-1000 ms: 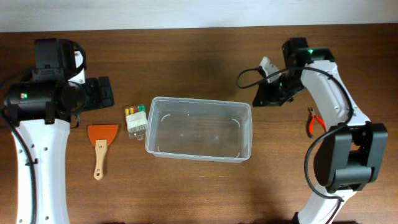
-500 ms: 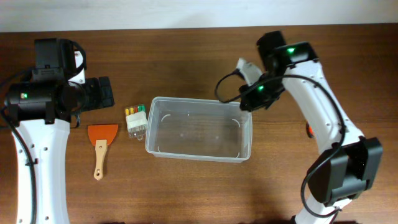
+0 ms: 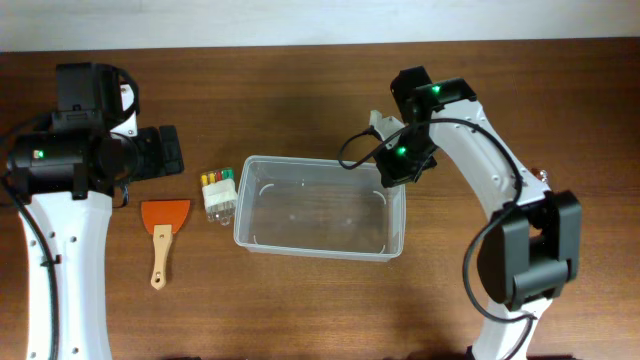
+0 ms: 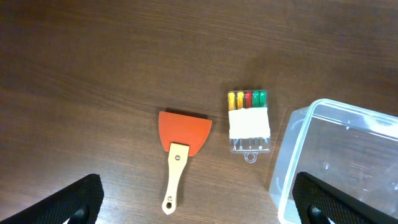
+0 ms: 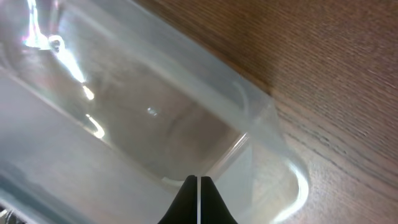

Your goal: Pack container

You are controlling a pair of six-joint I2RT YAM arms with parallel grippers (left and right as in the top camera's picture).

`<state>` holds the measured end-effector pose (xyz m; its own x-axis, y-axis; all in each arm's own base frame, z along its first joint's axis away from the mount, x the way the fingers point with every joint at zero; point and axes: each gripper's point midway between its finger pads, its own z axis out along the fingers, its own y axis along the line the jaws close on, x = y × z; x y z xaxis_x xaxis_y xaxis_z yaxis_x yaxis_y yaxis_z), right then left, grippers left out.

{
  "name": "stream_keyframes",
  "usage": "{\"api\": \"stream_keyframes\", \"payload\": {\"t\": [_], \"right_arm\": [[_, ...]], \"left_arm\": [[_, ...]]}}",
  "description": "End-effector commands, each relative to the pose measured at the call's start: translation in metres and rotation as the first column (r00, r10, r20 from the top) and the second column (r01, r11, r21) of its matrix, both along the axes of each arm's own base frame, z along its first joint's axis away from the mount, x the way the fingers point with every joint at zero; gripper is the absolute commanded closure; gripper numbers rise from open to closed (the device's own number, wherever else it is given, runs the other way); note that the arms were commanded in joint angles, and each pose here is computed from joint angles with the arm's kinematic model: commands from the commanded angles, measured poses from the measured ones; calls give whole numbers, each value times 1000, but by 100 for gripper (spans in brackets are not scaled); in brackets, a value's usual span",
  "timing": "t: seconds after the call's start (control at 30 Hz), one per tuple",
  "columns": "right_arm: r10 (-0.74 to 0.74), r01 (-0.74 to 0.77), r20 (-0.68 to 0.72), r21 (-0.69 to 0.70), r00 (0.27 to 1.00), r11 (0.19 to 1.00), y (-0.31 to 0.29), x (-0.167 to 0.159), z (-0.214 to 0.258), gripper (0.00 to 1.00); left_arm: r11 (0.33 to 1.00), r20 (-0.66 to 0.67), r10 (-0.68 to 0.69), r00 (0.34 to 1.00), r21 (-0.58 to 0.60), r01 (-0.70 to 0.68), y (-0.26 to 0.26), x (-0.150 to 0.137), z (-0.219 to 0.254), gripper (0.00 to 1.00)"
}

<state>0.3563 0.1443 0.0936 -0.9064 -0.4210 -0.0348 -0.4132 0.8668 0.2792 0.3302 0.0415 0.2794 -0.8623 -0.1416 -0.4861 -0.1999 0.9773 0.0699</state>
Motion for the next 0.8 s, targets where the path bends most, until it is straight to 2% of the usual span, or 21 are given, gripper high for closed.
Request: {"api": "stream_keyframes", "payload": {"t": [0.0, 0.53, 0.7, 0.77], "right_arm": [[-3, 2, -43, -34, 999, 999, -3, 1, -24, 96], [-2, 5, 41, -53, 999, 999, -4, 25, -36, 96], [1, 0, 32, -47, 999, 999, -2, 23, -31, 96], [18, -16, 34, -46, 999, 999, 0, 21, -22, 92]], "left_arm": [[1000, 14, -18, 1000, 1, 18, -1, 0, 5, 1], [1000, 22, -18, 1000, 2, 18, 0, 1, 6, 1], [1000, 21, -18, 1000, 2, 18, 0, 1, 6, 1], [1000, 21, -18, 1000, 2, 18, 0, 1, 6, 1]]}}
